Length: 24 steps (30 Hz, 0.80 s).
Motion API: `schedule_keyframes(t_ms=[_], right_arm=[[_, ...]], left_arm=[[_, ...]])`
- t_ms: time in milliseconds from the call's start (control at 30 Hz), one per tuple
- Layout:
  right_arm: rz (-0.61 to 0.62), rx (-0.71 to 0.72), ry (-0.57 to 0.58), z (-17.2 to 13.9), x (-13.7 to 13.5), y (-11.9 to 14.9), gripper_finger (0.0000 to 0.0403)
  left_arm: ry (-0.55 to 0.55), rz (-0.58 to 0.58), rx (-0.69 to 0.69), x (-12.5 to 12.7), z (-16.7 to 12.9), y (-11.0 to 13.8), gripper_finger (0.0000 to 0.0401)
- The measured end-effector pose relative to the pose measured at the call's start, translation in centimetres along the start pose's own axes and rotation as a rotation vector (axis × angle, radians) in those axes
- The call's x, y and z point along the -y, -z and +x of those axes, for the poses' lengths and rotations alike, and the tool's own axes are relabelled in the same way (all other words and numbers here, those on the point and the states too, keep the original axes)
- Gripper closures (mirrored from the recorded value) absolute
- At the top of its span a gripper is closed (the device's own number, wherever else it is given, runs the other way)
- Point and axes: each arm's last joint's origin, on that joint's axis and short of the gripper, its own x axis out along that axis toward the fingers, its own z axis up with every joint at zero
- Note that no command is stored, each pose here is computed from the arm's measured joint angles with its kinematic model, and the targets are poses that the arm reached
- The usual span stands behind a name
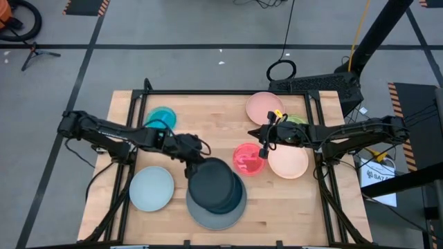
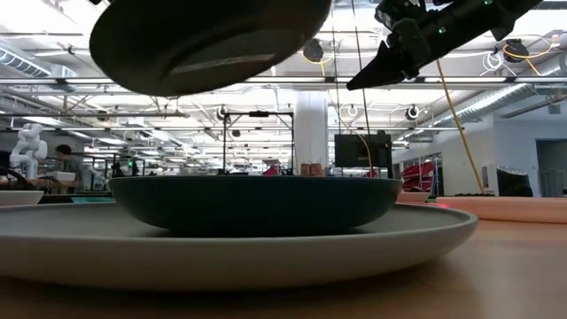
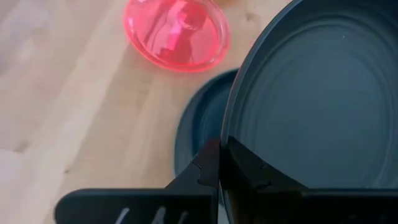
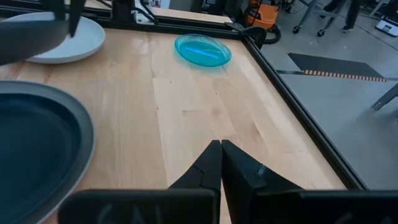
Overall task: Stack plastic plates
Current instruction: Stack the black plate on top of the dark blue plate
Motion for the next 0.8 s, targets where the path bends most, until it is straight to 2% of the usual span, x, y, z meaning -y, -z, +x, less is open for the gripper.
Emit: schedule_keyframes(t_ms=[400,500,800], right_arm=[[0.000,0.000,-0.001,0.0,0.0,0.0,0.0401],[0.000,0.001,-0.001,0.0,0.0,0.0,0.0401],[0.000,0.001,-0.001,0.0,0.0,0.0,0.0401]], left_arm=[[-0.012,-0.024,-0.048,1.2,3.5,1.1,0.0390],[-0.062,-0.040,-0.039,0.9,3.9,1.2,0.0379],[-0.089,-0.035,-0.027,0.8,3.9,1.2,0.0363]])
